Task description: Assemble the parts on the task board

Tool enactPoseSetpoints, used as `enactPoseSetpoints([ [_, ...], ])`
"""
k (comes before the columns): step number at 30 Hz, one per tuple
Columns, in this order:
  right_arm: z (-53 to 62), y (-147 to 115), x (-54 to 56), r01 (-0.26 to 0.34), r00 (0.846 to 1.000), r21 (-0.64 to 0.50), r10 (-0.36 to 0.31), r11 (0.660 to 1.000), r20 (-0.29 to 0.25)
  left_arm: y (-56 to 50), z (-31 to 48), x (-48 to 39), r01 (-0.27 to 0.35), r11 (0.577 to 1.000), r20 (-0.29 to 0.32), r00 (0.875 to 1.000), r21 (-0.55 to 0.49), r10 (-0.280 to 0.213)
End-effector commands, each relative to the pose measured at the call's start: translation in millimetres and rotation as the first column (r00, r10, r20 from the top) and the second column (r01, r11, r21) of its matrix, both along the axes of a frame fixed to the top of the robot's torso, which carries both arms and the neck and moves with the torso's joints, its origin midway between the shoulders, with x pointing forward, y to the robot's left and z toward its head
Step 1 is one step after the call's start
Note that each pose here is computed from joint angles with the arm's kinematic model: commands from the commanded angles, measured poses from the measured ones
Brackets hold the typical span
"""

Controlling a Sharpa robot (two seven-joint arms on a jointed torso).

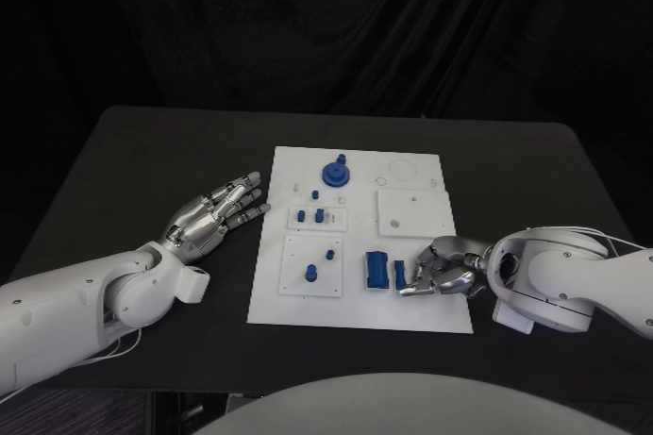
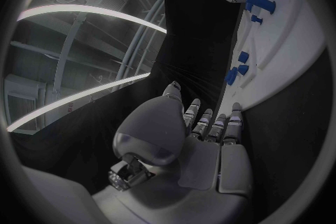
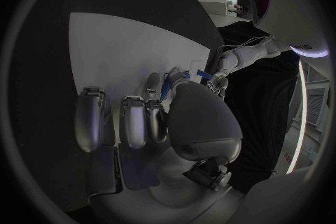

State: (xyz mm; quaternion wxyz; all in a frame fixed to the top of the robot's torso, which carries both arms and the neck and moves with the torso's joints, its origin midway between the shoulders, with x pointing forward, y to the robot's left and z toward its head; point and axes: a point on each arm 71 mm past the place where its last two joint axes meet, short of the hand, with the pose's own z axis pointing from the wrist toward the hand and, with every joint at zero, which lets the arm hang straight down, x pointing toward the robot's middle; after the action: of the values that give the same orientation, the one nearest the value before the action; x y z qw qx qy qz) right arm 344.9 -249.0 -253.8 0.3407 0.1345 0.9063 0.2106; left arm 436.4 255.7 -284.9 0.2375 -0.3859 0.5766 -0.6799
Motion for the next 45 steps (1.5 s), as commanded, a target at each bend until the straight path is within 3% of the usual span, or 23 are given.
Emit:
enactPoseSetpoints([
  [1, -1.1, -1, 0.8, 0.018, 1.0, -0.005, -0.018, 1.0, 0.012, -0.2, -2.1, -1.4, 0.005, 1.0, -0.01, 1.0, -0.002, -0.005],
  [18, -3.0, 0, 4.9, 0.034, 0.999, -0.015, -0.034, 0.999, 0.017, -0.5, -2.6, -1.4, 0.007, 1.0, -0.012, 1.0, -0.001, -0.007],
  [32, -3.2, 5, 4.3, 0.001, 1.0, -0.003, -0.001, 1.0, 0.01, -1.1, -3.1, -1.7, 0.007, 1.0, -0.012, 1.0, -0.002, -0.007],
  [41, 7.3, 8, -1.5, -0.038, 0.996, 0.07, 0.031, 0.997, 0.086, 0.6, -1.7, -3.0, -0.006, 1.0, 0.014, 1.0, 0.009, 0.006],
  [45, 19.2, 8, -0.5, -0.044, 0.988, 0.111, 0.027, 0.993, 0.152, 0.1, 1.2, -6.3, -0.015, 1.0, 0.039, 0.999, 0.018, 0.014],
])
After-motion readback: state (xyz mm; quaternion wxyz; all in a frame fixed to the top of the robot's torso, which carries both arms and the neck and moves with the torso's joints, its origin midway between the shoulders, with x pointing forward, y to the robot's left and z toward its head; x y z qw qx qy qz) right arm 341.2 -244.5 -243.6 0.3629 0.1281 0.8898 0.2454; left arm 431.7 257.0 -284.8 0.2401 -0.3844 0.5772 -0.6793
